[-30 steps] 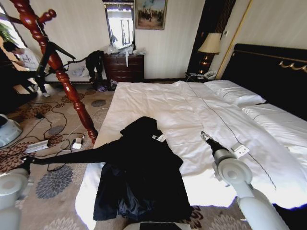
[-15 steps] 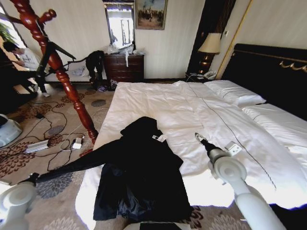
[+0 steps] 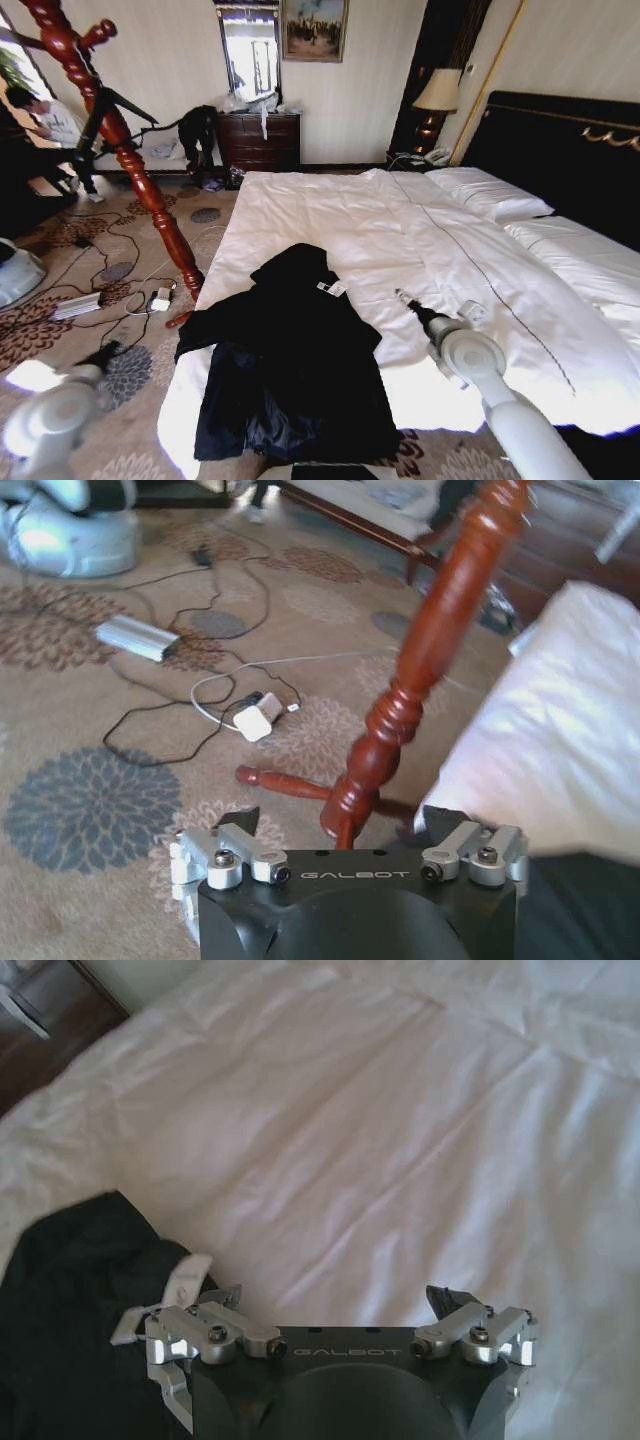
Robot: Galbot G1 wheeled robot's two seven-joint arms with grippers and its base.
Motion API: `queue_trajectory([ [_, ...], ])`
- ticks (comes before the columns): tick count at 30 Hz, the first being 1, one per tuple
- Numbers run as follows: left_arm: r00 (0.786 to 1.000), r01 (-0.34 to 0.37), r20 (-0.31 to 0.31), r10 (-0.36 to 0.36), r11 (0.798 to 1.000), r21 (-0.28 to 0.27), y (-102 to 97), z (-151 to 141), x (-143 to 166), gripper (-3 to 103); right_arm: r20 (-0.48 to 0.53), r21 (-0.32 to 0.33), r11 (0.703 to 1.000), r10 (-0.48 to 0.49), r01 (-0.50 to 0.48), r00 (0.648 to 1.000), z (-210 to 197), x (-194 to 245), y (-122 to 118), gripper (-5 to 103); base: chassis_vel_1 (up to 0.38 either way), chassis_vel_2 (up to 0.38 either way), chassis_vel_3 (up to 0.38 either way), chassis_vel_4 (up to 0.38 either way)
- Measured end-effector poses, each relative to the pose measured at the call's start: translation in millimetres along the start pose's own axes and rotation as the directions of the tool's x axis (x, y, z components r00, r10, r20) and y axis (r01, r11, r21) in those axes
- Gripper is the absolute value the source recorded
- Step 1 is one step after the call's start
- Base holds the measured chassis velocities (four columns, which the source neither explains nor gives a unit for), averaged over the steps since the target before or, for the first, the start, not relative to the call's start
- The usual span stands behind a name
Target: Pick up the clothes from the bed and hang them on the clothes hanger.
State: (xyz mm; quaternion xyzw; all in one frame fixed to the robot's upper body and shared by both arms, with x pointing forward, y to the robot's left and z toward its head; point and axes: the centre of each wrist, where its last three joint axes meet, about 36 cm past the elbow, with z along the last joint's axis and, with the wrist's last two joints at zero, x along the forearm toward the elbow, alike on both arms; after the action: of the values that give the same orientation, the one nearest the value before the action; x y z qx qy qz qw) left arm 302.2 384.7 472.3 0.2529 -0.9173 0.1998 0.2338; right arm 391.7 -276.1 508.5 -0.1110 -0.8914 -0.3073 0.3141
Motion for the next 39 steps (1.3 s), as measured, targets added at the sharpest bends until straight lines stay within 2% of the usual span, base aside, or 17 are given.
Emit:
queue_trajectory([
  [4, 1.000, 0.009, -0.015, -0.009, 1.000, -0.008, -15.0, 12.7, -1.6, 100, -0.083, 0.000, 0.999, 0.048, -0.048, 0.995, 27.7, -16.5, 2.1, 100, 0.000, 0.000, 0.000, 0.000],
  [10, 1.000, 0.028, -0.010, -0.028, 1.000, -0.008, -13.7, 10.7, -1.3, 100, -0.114, -0.029, 0.997, 0.071, -0.074, 0.991, 57.6, -15.1, -0.5, 102, 0.000, 0.000, 0.000, 0.000],
  [12, 0.999, 0.038, -0.010, -0.038, 0.999, -0.006, -12.0, 9.2, -1.9, 100, -0.111, -0.056, 0.995, 0.081, -0.087, 0.991, 66.2, -15.7, -1.3, 93, 0.000, 0.000, 0.000, 0.000],
  [13, 0.999, 0.038, -0.010, -0.038, 0.999, -0.006, -12.0, 9.2, -1.9, 100, -0.111, -0.056, 0.995, 0.081, -0.087, 0.991, 66.2, -15.7, -1.3, 93, 0.000, 0.000, 0.000, 0.000],
  [15, 0.999, 0.051, -0.014, -0.051, 0.999, -0.001, -12.1, 9.7, -2.9, 100, -0.108, -0.078, 0.992, 0.086, -0.095, 0.990, 67.0, -16.2, -3.3, 83, 0.000, 0.000, 0.000, 0.000],
  [18, 0.998, 0.055, -0.019, -0.055, 0.998, 0.004, -13.8, 11.5, -3.2, 100, -0.111, -0.089, 0.991, 0.089, -0.099, 0.990, 67.4, -18.5, -4.7, 78, 0.000, 0.000, 0.000, 0.000],
  [20, 0.998, 0.061, -0.024, -0.061, 0.998, 0.007, -15.0, 13.0, -3.3, 100, -0.118, -0.098, 0.989, 0.094, -0.106, 0.989, 68.9, -24.3, -5.3, 66, 0.000, 0.000, 0.000, 0.000],
  [21, 0.998, 0.061, -0.024, -0.061, 0.998, 0.007, -15.0, 13.0, -3.3, 100, -0.118, -0.098, 0.989, 0.094, -0.106, 0.989, 68.9, -24.3, -5.3, 66, 0.000, 0.000, 0.000, 0.000],
  [23, 0.998, 0.065, -0.028, -0.065, 0.998, 0.012, -15.6, 13.4, -3.0, 100, -0.124, -0.106, 0.988, 0.094, -0.108, 0.988, 70.7, -28.8, -4.2, 56, 0.000, 0.000, 0.000, 0.000],
  [24, 0.997, 0.069, -0.030, -0.069, 0.997, 0.015, -15.7, 13.2, -2.9, 100, -0.126, -0.108, 0.988, 0.093, -0.107, 0.988, 71.4, -29.7, -3.6, 56, 0.000, 0.000, 0.000, 0.000],
  [26, 0.996, 0.078, -0.036, -0.077, 0.997, 0.027, -15.4, 11.6, -3.1, 100, -0.134, -0.103, 0.989, 0.092, -0.106, 0.987, 73.8, -31.7, -2.4, 44, 0.000, 0.000, 0.000, 0.000],
  [27, 0.996, 0.078, -0.036, -0.077, 0.997, 0.027, -15.4, 11.6, -3.1, 100, -0.134, -0.103, 0.989, 0.092, -0.106, 0.987, 73.8, -31.7, -2.4, 44, 0.000, 0.000, 0.000, 0.000],
  [30, 0.996, 0.085, -0.041, -0.084, 0.996, 0.038, -14.5, 9.9, -3.3, 100, -0.131, -0.083, 0.989, 0.111, -0.122, 0.985, 78.5, -38.4, -5.6, 28, 0.000, 0.000, 0.000, 0.000],
  [32, 0.996, 0.085, -0.042, -0.084, 0.996, 0.039, -14.5, 9.9, -3.3, 100, -0.127, -0.080, 0.989, 0.114, -0.125, 0.985, 79.1, -39.5, -6.3, 28, 0.000, 0.000, 0.000, 0.000],
  [37, 0.995, 0.089, -0.048, -0.086, 0.995, 0.045, -14.7, 11.5, -4.1, 100, -0.111, -0.064, 0.990, 0.118, -0.125, 0.987, 77.9, -37.5, -8.6, 3, 0.000, 0.000, 0.000, 0.000],
  [39, 0.995, 0.088, -0.049, -0.086, 0.995, 0.046, -14.9, 11.7, -4.1, 100, -0.106, -0.062, 0.990, 0.118, -0.125, 0.987, 77.6, -37.4, -9.4, 3, 0.000, 0.000, 0.000, 0.000],
])
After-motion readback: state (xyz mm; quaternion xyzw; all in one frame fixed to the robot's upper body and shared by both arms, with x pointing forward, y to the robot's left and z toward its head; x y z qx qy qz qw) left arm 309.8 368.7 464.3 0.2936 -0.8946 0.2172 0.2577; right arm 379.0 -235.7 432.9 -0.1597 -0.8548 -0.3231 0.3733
